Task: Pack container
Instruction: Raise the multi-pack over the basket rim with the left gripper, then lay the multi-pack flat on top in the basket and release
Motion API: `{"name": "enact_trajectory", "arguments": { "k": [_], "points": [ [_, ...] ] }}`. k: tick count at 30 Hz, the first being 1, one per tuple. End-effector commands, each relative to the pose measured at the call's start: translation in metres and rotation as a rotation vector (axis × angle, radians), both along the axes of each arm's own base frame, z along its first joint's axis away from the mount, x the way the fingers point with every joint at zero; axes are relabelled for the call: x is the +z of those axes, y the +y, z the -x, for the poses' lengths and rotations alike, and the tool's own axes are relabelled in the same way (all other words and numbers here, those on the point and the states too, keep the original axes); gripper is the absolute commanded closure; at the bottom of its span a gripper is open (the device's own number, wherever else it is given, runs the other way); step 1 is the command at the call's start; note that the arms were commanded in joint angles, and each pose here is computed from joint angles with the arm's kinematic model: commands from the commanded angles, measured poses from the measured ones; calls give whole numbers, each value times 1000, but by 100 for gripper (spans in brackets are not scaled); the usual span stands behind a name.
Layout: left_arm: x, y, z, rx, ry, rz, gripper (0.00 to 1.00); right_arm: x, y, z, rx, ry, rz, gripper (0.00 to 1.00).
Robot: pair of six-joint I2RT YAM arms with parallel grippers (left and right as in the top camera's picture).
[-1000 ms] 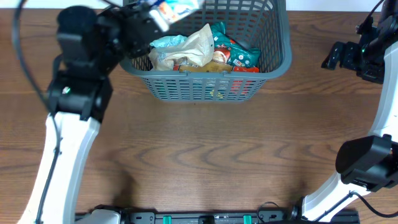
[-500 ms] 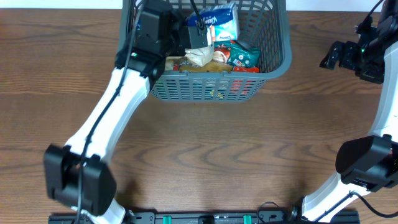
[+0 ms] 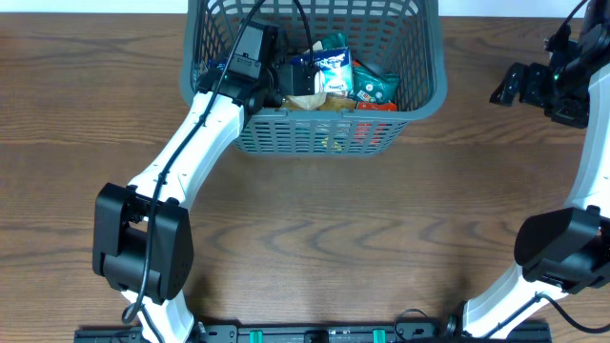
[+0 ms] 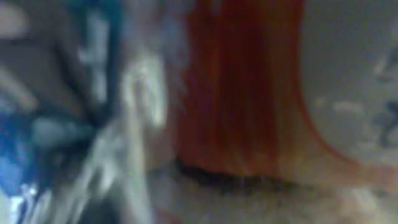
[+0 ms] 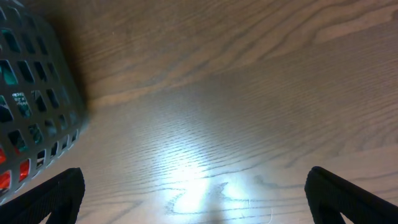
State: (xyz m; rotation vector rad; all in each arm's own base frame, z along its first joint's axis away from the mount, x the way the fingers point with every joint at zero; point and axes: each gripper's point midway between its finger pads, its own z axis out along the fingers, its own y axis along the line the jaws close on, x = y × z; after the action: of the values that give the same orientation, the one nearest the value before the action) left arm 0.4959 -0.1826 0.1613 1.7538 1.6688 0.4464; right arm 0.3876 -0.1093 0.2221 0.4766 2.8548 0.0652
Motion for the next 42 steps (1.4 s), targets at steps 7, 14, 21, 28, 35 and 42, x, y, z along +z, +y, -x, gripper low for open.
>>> {"name": "enact_trajectory", "arguments": {
  "k": [7, 14, 21, 28, 35, 42],
  "points": [
    [112, 5, -10, 163, -210, 211, 59, 12, 1, -20, 30, -107, 1, 1],
    [228, 29, 16, 220, -404, 375, 43, 26, -4, -52, 26, -249, 19, 1],
    [226, 46, 29, 265, -352, 387, 49, 33, 1, -62, 22, -303, -19, 1],
    [174, 27, 14, 231, -207, 389, 54, 31, 4, -59, 26, -287, -36, 1],
    [174, 65, -5, 412, -278, 350, 46, 34, 3, -64, 28, -314, -28, 1],
    [234, 160, 15, 809, -386, 694, 16, 82, 7, -112, 101, -568, 54, 1]
  ]
}}
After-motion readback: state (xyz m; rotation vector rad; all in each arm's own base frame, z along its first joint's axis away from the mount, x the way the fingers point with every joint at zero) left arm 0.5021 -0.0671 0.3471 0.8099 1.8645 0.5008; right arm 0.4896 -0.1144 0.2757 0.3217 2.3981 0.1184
